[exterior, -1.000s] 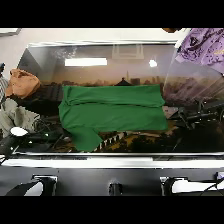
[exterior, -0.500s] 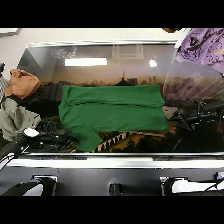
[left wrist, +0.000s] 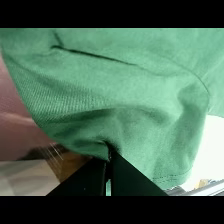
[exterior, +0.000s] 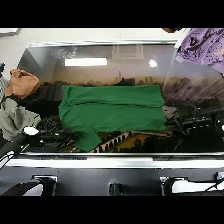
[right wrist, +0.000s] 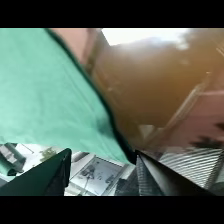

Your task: Fold the clothes and pants, and hang the long-sleeved shirts on hangers.

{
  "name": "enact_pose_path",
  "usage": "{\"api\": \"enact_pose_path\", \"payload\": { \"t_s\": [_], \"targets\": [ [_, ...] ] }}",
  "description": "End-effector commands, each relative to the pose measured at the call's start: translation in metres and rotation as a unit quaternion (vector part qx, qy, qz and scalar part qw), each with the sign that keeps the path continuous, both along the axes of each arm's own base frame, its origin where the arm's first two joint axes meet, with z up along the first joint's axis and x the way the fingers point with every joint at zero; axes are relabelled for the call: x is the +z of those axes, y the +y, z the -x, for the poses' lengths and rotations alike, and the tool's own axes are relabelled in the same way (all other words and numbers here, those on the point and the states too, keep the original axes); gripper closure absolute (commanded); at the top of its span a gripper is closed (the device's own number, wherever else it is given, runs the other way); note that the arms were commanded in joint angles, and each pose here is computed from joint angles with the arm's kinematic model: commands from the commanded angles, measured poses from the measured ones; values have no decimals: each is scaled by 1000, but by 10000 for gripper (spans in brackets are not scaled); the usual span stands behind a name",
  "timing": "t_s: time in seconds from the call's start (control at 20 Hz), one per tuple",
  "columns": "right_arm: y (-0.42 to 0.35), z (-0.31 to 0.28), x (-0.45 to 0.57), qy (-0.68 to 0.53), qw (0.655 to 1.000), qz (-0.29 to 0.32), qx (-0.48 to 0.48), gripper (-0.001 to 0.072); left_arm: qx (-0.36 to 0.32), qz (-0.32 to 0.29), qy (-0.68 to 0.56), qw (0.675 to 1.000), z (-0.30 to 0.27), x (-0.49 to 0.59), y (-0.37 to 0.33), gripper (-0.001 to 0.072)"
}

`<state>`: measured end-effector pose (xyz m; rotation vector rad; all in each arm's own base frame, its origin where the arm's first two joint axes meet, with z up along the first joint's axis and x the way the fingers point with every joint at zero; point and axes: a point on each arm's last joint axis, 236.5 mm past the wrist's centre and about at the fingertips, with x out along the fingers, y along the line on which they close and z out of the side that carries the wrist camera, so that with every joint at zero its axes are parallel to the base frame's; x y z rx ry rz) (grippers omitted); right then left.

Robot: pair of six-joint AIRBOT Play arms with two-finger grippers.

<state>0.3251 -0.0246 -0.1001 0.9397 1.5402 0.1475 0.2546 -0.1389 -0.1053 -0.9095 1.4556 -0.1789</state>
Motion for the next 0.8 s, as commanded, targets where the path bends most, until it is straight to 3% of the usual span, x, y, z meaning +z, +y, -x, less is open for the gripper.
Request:
{"api": "enact_pose_path", "payload": {
  "t_s": [0.0,0.05,0.1,0.3,0.55,0.75],
  "targets": [
    [12,-5,-12,-10,1000,17,11,311,0,1,-3,1000,-3,2,0,685],
    [20,-7,-13,-14,999,21,23,440,0,1,-6,1000,-5,4,0,686],
    [27,-7,-13,-15,999,22,33,664,-3,2,-10,1000,-8,7,-1,686],
    [19,-2,6,6,998,55,7,686,-37,-13,-14,999,-11,34,16,687],
    [-1,49,60,55,990,133,13,686,-74,-105,1,992,32,74,59,688],
    [-11,77,98,54,982,182,3,686,-62,-120,-46,990,53,115,58,688]
  ]
}}
